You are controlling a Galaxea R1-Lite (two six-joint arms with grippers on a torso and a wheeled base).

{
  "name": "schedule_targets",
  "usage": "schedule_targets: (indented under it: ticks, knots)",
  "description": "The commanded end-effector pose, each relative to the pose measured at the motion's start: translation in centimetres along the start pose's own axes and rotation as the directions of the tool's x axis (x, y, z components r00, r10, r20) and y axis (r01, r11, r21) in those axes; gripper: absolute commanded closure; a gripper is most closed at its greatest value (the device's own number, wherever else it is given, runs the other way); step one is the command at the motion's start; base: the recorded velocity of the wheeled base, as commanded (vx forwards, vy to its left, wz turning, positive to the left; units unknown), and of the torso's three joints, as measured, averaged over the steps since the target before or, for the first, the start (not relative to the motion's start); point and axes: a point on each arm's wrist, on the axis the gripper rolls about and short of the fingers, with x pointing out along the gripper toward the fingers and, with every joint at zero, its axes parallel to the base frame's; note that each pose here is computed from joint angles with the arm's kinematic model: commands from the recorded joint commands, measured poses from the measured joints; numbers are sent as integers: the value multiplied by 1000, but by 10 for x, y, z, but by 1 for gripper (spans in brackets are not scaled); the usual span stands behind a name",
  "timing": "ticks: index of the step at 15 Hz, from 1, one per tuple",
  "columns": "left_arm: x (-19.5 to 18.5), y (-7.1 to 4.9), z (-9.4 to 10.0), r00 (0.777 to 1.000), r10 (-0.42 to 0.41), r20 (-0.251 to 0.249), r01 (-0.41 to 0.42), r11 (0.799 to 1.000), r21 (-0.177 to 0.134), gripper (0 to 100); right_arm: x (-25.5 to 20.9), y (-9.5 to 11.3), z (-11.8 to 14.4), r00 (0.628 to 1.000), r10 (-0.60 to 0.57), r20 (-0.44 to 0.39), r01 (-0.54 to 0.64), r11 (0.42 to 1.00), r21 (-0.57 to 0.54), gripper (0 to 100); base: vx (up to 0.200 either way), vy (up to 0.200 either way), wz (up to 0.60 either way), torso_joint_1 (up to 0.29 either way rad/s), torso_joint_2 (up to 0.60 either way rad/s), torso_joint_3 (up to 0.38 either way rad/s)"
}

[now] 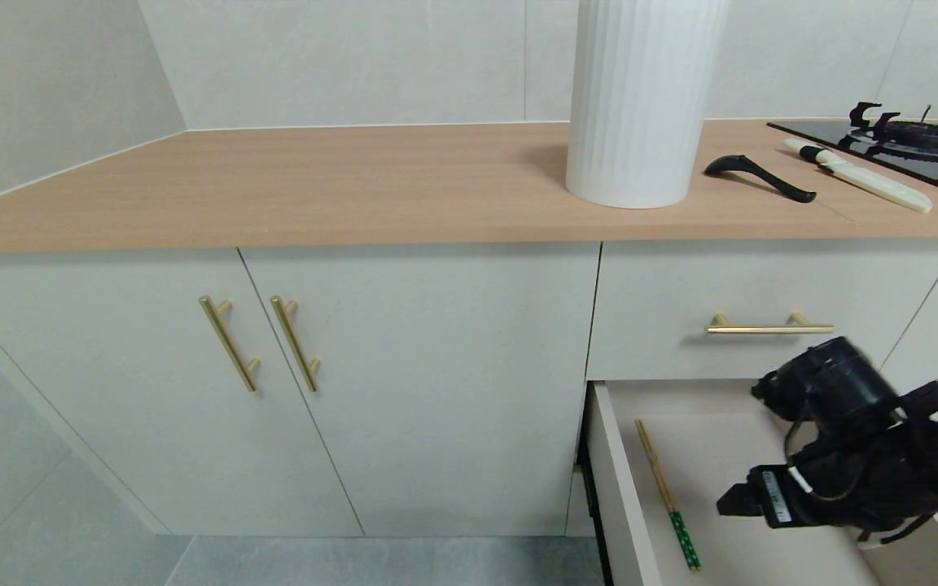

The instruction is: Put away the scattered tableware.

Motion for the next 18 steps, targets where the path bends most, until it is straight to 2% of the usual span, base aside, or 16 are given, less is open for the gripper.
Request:
schedule_targets:
  ticks: [1, 3, 6, 8, 12, 18]
  knots:
    - [0, 0, 0, 1000, 1, -1, -1, 1000, 0, 0, -97, -30, 10, 975, 14, 220, -29, 997, 67, 0, 0, 0, 0, 0, 0, 0]
    - [0, 0, 0, 1000, 1, -1, -1, 1000, -2, 0, -115, -46, 4, 960, -19, 280, 9, 999, 35, 0, 0, 0, 0, 0, 0, 0]
    - [0, 0, 0, 1000, 1, -1, -1, 1000, -2, 0, -122, -49, 0, 954, -13, 301, 9, 1000, 16, 0, 0, 0, 0, 0, 0, 0]
    - [0, 0, 0, 1000, 1, -1, -1, 1000, 0, 0, -125, -50, -8, 950, -2, 313, 14, 999, -36, 0, 0, 0, 0, 13, -40, -11]
    - [0, 0, 0, 1000, 1, -1, -1, 1000, 0, 0, -127, -50, -9, 948, 3, 319, 9, 999, -38, 0, 0, 0, 0, 66, -255, -270]
    - [0, 0, 0, 1000, 1, -1, -1, 1000, 0, 0, -125, -50, -8, 950, 3, 314, 11, 999, -40, 0, 0, 0, 0, 138, -509, -308]
